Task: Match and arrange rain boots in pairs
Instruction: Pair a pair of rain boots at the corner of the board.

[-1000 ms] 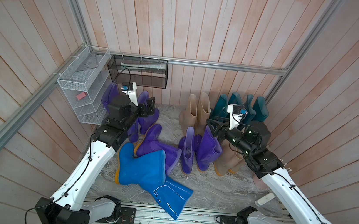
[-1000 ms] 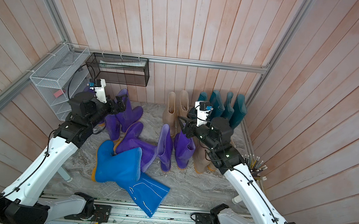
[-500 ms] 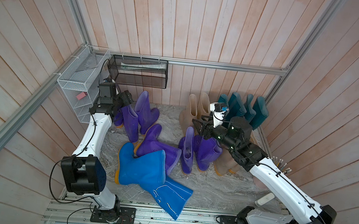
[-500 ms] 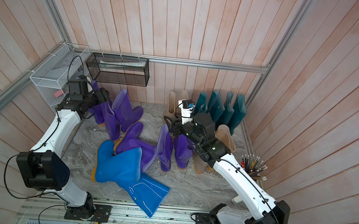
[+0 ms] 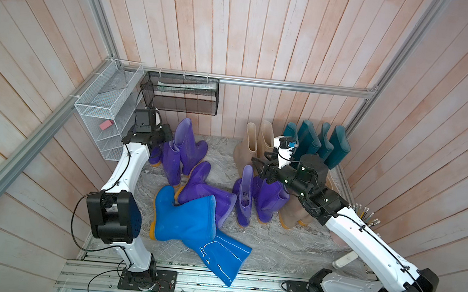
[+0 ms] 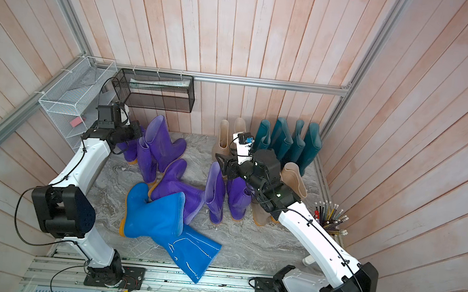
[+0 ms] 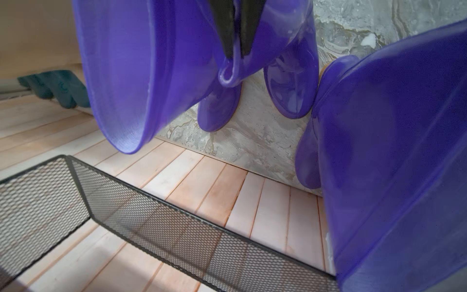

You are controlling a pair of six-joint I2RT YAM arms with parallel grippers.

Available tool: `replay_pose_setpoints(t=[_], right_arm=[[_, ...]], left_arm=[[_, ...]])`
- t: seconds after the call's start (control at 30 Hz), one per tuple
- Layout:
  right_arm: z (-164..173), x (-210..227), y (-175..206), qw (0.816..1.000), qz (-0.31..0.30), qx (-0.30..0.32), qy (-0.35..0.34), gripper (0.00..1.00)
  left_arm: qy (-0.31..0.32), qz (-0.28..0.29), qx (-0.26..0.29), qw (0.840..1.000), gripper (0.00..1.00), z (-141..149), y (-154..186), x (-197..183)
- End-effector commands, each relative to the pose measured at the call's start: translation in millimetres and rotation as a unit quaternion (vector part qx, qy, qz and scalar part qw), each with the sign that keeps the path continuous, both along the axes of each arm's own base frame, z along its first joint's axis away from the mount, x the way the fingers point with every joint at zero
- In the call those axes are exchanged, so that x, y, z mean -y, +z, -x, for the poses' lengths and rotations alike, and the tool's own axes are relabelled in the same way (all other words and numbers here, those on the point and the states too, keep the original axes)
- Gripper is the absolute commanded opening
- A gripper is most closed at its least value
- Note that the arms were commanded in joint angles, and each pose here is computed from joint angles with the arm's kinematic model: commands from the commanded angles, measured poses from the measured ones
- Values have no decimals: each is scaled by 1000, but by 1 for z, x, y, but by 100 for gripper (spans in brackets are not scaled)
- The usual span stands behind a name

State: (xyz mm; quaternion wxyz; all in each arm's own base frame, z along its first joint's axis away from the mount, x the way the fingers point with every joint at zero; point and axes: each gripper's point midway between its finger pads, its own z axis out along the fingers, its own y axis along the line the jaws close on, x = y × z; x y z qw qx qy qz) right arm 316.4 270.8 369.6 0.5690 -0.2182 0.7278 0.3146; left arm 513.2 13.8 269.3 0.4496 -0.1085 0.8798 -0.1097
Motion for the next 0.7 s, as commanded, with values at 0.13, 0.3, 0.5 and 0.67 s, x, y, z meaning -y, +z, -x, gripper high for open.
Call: replay_pose_setpoints(t=[0.13,0.3,0.5,0.67], right_arm=[[1,4,6,1000,-13,6,0,63],[0,3,5,1000,-9,0,1,63],[1,4,6,1000,-6,-5,0,63],[0,5,1,1000,-2,-12,-5,62]], left_arm=[[-95,-81,68,990,0,-24,31,26],[-106,-104,114,982,0,-32,46,24],[-41,-161,109,980,0,-50,31,-12],[-9,-190,112,975,0,-63,26,-34]])
